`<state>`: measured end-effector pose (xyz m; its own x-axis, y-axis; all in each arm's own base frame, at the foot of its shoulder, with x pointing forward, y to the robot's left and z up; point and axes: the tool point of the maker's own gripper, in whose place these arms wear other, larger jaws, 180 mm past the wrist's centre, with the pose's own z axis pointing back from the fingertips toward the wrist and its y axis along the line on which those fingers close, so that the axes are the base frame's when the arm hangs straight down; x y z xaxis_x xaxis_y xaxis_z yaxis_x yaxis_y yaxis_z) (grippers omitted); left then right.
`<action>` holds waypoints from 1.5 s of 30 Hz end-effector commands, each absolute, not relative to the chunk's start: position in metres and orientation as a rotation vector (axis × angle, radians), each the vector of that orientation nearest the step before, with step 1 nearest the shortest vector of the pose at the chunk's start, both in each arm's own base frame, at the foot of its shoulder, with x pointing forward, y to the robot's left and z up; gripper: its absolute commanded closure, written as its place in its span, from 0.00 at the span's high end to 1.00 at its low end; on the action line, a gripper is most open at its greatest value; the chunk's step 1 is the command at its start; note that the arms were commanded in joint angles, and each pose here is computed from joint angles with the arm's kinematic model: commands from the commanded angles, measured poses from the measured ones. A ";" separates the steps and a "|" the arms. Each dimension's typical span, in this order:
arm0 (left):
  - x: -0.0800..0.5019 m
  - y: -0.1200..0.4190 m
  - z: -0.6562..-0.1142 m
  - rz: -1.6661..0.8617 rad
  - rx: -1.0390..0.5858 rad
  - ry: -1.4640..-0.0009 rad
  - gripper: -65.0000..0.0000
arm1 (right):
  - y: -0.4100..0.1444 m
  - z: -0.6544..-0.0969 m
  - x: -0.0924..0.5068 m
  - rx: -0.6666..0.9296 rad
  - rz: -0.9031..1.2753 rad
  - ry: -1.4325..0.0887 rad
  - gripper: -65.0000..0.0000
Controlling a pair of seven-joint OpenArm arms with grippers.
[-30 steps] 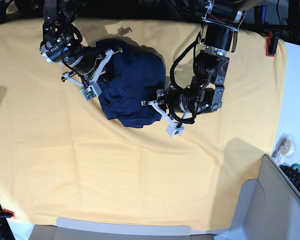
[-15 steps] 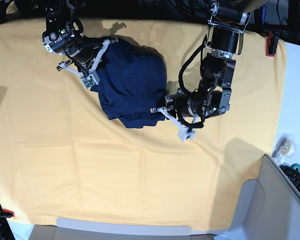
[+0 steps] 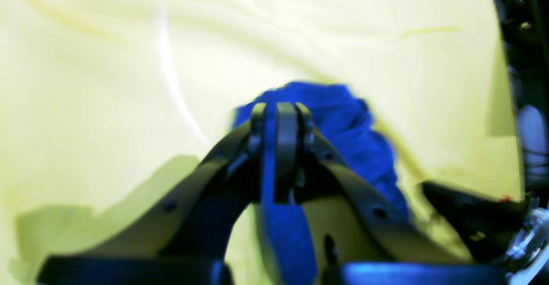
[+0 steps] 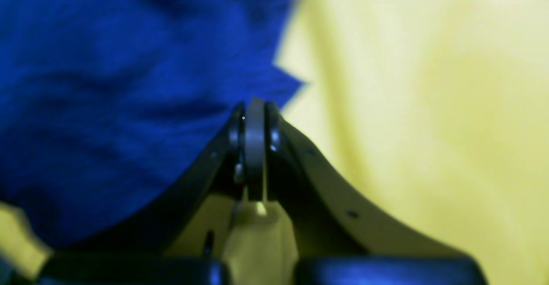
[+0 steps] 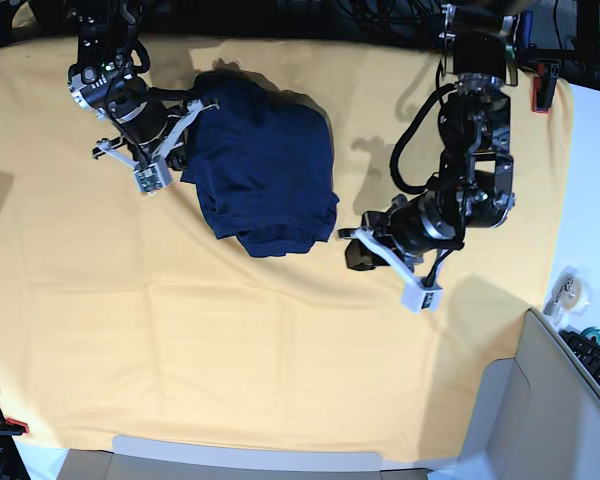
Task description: Fold the T-shirt properly
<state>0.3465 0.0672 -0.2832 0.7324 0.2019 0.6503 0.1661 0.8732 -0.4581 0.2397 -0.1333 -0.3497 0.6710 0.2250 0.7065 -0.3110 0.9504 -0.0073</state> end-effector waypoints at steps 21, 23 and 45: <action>0.232 0.218 -0.321 0.237 -0.153 -0.970 0.05 | -0.221 -0.297 0.222 -0.113 0.245 -1.197 0.00; 0.218 0.226 -0.322 0.238 -0.122 -1.001 0.05 | -0.222 -0.301 0.218 -0.102 0.239 -1.215 0.00; 0.042 0.238 -0.442 0.168 -0.011 -0.725 0.05 | -0.197 -0.442 0.037 -0.092 -0.088 -1.075 0.00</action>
